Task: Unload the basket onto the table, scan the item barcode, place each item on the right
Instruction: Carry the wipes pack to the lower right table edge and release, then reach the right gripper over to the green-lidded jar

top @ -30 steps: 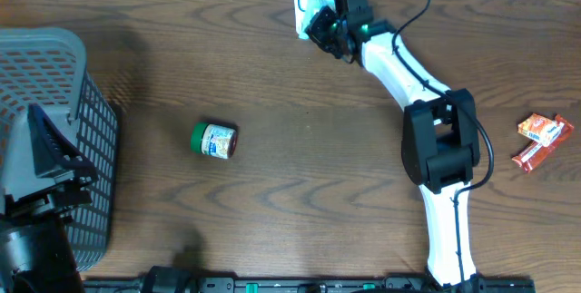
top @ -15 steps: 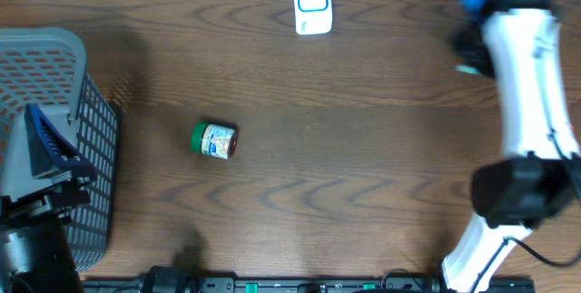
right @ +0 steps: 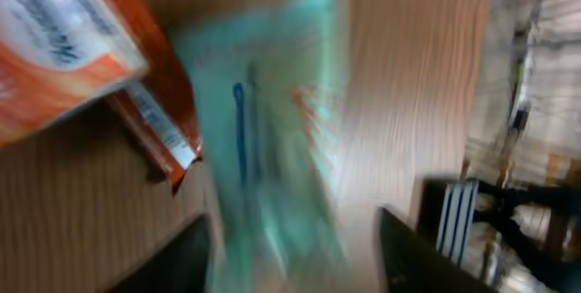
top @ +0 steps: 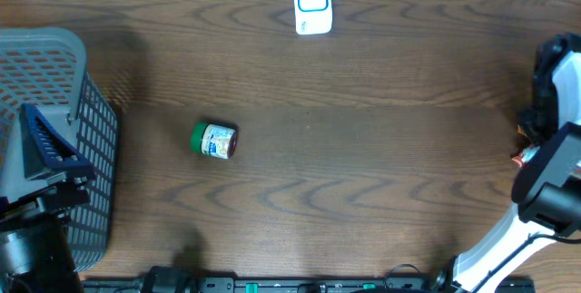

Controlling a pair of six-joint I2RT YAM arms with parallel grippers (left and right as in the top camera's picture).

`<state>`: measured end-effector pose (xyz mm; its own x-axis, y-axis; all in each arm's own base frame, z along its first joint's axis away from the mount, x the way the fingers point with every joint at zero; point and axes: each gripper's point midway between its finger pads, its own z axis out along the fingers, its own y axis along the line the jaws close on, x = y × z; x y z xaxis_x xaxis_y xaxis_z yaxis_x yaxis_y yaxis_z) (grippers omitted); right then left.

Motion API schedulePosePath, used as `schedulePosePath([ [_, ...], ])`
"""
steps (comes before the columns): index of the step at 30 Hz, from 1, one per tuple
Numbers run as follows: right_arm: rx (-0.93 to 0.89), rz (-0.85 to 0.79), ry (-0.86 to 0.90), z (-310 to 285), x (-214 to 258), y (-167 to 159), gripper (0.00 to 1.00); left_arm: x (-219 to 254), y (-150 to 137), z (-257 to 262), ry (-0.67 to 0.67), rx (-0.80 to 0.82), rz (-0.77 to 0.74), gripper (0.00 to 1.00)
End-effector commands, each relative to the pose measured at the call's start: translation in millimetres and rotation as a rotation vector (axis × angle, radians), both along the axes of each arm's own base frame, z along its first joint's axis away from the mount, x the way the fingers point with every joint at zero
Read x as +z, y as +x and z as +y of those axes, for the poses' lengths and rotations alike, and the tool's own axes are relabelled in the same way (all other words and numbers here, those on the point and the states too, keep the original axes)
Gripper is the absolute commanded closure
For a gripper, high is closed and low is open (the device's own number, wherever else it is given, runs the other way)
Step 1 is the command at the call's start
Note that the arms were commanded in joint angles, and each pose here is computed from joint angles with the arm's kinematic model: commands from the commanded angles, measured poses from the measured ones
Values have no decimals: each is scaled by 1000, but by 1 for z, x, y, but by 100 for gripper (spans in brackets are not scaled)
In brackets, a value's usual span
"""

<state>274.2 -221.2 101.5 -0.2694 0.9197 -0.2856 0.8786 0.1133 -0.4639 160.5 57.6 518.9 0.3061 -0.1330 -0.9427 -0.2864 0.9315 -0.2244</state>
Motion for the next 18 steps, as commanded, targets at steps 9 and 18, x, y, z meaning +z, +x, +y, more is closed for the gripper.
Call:
schedulePosePath([
  [9, 268, -397, 205, 39, 108, 65, 24, 1, -4, 2, -16, 7, -16, 16],
  [18, 881, -701, 784, 232, 167, 104, 1, 1, -4, 2, -16, 7, -17, 16],
])
